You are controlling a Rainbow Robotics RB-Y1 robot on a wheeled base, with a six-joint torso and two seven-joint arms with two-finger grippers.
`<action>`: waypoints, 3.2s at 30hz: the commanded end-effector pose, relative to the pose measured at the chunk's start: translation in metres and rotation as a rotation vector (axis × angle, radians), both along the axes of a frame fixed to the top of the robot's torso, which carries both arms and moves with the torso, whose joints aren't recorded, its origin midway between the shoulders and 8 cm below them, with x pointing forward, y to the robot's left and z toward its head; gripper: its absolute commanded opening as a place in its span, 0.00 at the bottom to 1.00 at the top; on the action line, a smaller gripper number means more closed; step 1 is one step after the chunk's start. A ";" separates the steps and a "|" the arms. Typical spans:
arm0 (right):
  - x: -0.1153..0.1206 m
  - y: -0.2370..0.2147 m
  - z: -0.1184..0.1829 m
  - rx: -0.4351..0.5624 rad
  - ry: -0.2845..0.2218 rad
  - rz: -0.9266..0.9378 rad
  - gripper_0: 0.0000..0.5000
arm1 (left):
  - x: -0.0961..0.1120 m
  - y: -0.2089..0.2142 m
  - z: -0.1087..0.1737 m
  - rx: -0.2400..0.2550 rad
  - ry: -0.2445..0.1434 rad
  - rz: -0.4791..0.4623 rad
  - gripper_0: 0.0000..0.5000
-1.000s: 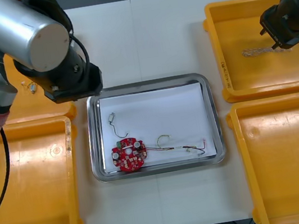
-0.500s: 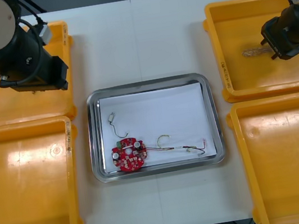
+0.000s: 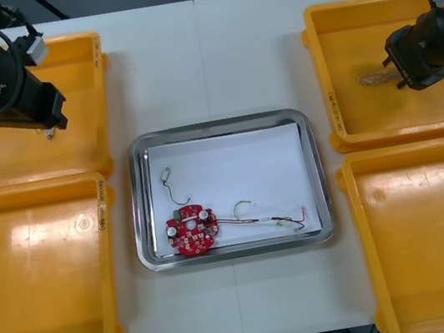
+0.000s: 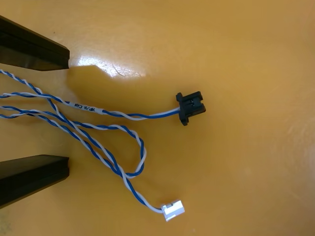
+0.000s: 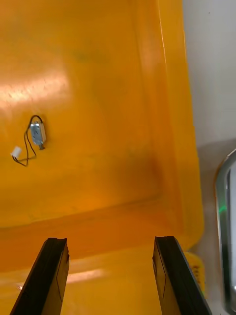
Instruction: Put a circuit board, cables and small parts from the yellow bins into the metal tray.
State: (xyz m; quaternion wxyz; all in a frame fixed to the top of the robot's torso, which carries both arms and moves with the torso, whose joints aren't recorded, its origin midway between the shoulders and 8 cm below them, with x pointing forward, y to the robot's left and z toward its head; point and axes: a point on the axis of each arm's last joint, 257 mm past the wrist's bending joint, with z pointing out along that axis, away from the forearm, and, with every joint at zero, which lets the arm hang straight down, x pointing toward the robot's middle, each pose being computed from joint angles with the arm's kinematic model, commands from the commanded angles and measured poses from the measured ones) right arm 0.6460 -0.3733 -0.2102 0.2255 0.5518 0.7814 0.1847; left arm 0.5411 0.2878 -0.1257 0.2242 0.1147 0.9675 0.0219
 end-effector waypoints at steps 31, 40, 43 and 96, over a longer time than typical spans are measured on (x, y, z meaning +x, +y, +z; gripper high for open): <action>-0.037 0.009 -0.040 -0.105 0.177 0.087 1.00 | 0.085 0.072 0.005 0.068 -0.199 -0.001 1.00; -0.037 0.002 -0.011 -0.131 0.192 0.116 1.00 | 0.088 0.064 -0.008 0.064 -0.191 -0.011 1.00; -0.039 0.001 -0.013 -0.132 0.196 0.117 1.00 | 0.089 0.060 -0.012 0.058 -0.187 -0.014 1.00; -0.088 0.000 0.163 -0.405 0.236 0.601 0.00 | 0.104 0.048 -0.077 0.031 -0.195 -0.020 0.00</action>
